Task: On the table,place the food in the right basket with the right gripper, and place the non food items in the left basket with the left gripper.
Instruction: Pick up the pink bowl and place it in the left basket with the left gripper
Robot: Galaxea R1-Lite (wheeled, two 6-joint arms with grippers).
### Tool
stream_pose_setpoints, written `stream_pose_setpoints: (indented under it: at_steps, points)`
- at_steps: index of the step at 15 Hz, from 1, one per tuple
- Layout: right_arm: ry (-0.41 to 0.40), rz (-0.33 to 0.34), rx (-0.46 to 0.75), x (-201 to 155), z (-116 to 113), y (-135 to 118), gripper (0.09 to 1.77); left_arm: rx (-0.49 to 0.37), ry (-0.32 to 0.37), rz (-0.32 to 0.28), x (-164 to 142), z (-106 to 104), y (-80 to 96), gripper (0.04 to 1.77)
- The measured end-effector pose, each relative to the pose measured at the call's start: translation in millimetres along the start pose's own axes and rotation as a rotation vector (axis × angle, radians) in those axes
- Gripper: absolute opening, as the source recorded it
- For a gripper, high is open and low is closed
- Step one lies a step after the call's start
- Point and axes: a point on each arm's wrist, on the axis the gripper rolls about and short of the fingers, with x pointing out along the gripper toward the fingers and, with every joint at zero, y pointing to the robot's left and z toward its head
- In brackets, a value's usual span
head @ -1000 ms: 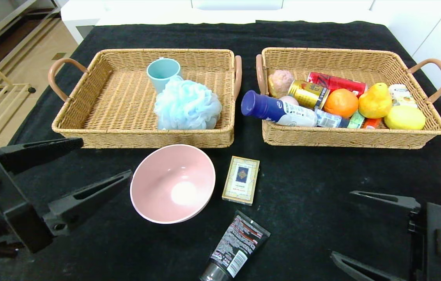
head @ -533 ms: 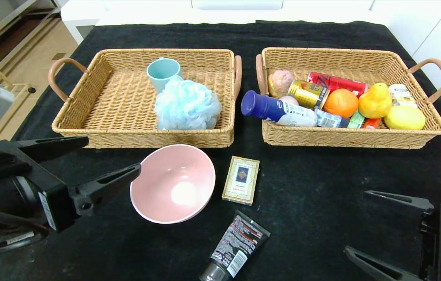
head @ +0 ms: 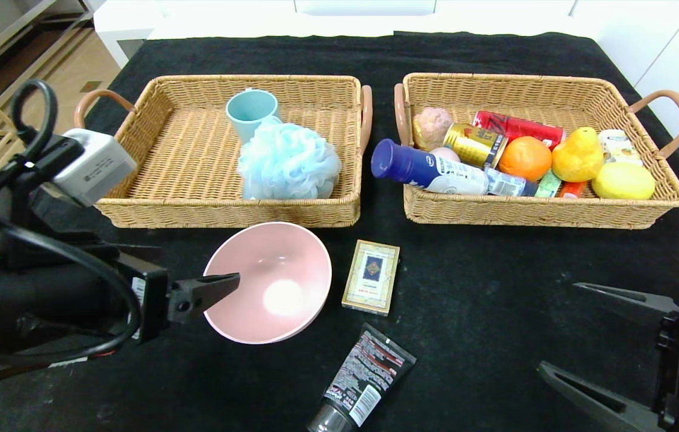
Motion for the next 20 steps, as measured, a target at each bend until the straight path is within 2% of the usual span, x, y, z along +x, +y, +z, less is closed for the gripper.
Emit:
stream_pose_setpoints:
  at_steps: [5, 8, 15, 20]
  points:
    - [-0.013, -0.007, -0.004, -1.8, 2.9, -0.4, 1.7, -0.096, 0.117, 0.039, 42.3, -0.3, -3.2, 1.72]
    - [-0.016, -0.01, -0.006, -2.3, 3.6, -0.6, 1.7, -0.098, 0.185, 0.057, 59.2, -9.3, -2.1, 1.72]
    - [-0.007, -0.013, -0.002, -2.1, 2.0, -1.2, 1.7, -0.104, 0.239, 0.08, 76.2, -18.0, 0.4, 1.72]
    - [0.004, -0.014, 0.002, -1.2, 0.1, -1.5, 1.7, -0.105, 0.242, 0.083, 79.0, -19.0, 1.1, 0.97]
